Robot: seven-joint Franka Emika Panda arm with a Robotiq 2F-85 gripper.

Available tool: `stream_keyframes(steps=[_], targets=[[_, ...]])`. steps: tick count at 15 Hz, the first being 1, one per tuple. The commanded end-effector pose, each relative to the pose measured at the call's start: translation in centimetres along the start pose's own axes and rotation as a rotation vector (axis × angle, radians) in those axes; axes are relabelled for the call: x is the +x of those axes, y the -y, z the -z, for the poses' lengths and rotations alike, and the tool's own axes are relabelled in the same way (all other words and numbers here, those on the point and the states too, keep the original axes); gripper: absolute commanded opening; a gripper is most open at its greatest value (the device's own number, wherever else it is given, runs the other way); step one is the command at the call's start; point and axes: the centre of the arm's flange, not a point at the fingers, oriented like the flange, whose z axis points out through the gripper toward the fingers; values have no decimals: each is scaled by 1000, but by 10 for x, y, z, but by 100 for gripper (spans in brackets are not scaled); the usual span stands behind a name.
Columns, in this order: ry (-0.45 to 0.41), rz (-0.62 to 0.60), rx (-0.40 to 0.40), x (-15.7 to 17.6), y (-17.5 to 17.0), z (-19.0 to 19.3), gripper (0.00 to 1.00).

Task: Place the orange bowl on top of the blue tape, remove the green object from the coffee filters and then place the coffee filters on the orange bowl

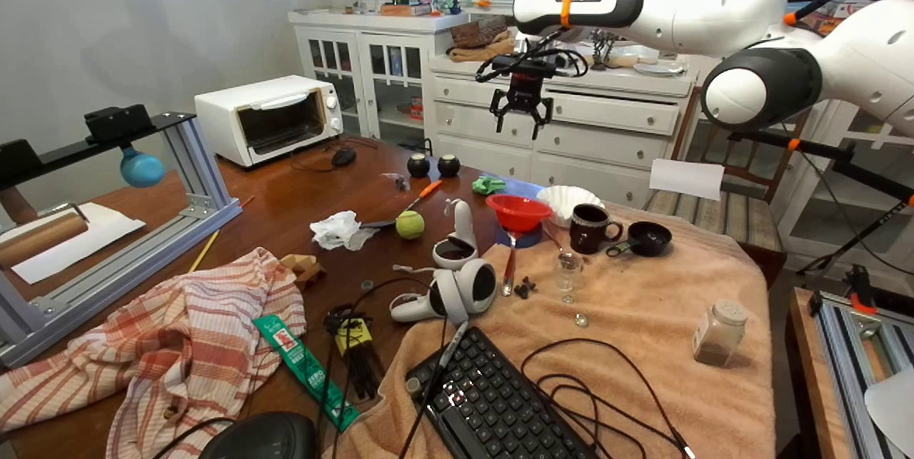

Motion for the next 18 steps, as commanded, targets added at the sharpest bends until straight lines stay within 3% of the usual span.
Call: stream_keyframes(steps=[1,5,7,13,18], targets=[[35,21,-49,-5,-6,-17,100],[118,14,-190,-21,-33,-62,100],[138,-15,-221,-19,-43,-83,100],[31,-153,-259,-29,-58,-87,100],[37,-201,-343,-30,-58,-101,100]])
